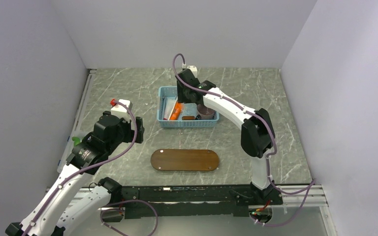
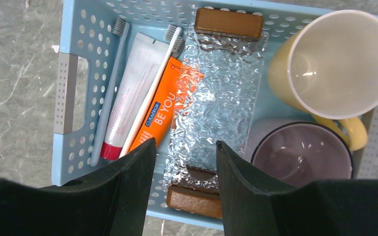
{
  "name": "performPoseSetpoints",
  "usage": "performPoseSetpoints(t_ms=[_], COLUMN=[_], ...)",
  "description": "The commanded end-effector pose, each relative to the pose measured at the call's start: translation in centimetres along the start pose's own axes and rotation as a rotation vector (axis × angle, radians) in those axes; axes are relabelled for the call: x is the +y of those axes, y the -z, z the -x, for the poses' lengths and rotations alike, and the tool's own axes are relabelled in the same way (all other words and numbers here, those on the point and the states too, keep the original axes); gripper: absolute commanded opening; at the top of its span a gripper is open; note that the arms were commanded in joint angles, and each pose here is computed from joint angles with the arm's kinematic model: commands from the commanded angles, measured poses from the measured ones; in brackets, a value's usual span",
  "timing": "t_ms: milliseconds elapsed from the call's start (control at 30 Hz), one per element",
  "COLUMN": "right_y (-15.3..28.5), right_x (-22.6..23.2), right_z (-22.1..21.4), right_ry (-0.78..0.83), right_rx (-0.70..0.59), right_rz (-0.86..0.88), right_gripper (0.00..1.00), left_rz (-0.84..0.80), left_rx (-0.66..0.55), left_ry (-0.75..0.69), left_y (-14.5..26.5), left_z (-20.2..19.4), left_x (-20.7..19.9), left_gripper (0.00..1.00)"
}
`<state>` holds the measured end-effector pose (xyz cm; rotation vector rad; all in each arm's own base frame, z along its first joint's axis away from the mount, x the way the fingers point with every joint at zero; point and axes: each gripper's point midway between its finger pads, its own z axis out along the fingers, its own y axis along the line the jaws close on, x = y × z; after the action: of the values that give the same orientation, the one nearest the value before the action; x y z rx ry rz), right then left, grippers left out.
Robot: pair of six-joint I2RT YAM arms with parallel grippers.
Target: Prepare toiletry sets of a toothbrush and toothpaste on the tray
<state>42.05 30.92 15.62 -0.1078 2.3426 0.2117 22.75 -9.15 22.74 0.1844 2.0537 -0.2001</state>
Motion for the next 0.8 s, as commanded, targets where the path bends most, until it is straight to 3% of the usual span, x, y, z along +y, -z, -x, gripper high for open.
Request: performPoseSetpoints(t_ms=[0,767], right_y=[0.1,-5.6], right_x=[1.0,1.3], right_z=[1.4,-2.0], right_ry=[-0.045,-0.072], right_rx=[-0.030,0.042], right_rz=[-0.005,-0.093], right_gripper=[0.51,0.51], left_rz=[-0.009,-0.040], left_rx=[-0.027,-0.028], left_ry=[-0.009,-0.007], left_y=[0.1,0.2], left_z=[0.6,0.6], left_x=[-0.1,-0.6], left_gripper=[0.99,0.99])
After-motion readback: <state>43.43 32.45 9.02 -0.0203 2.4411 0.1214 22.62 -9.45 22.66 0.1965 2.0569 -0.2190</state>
